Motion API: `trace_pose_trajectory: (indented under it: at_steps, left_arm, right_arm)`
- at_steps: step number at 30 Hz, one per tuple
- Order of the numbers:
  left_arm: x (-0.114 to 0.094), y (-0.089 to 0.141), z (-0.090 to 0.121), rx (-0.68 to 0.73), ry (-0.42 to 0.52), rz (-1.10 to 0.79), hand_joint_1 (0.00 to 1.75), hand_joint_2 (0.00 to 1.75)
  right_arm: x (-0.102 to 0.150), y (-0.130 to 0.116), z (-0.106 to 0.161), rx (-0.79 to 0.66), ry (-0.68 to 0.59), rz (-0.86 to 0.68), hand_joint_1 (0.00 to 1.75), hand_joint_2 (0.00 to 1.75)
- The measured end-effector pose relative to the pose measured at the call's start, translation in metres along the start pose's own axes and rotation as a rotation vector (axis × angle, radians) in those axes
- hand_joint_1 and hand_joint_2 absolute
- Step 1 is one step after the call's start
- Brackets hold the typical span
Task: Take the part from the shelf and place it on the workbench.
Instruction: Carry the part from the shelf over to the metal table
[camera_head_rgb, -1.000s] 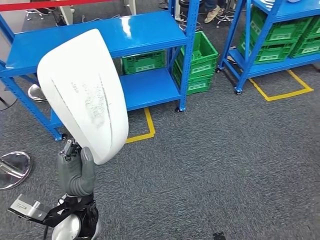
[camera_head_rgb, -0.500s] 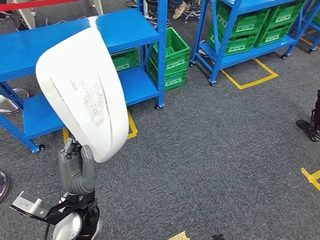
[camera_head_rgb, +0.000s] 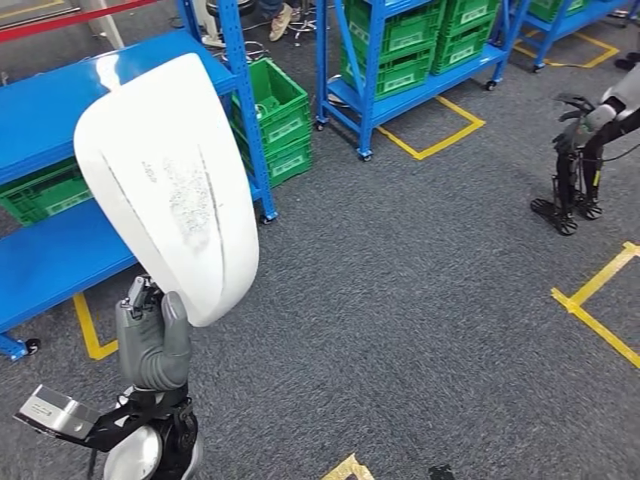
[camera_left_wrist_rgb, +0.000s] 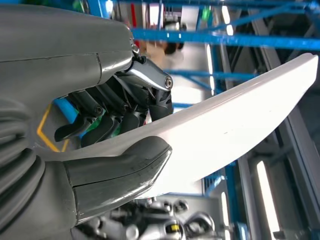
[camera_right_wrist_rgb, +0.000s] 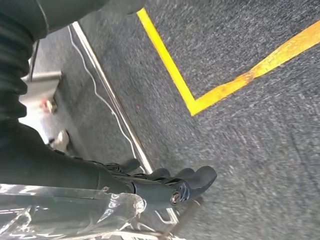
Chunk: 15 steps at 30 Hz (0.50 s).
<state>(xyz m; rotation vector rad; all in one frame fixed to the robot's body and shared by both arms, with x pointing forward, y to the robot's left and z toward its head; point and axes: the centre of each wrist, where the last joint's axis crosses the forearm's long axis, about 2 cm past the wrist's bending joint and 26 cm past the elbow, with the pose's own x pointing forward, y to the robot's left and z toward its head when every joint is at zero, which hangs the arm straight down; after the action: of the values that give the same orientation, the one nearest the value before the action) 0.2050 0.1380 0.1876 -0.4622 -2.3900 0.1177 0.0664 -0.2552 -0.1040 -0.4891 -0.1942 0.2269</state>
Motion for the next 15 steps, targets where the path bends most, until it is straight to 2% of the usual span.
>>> trace_pose_trajectory:
  at_steps: [15]
  left_arm:
    - [0.0001, -0.0005, -0.0012, -0.001, -0.003, 0.003, 1.75, 1.75]
  right_arm:
    - [-0.0026, -0.0018, -0.0012, -0.003, 0.005, 0.001, 0.00, 1.75]
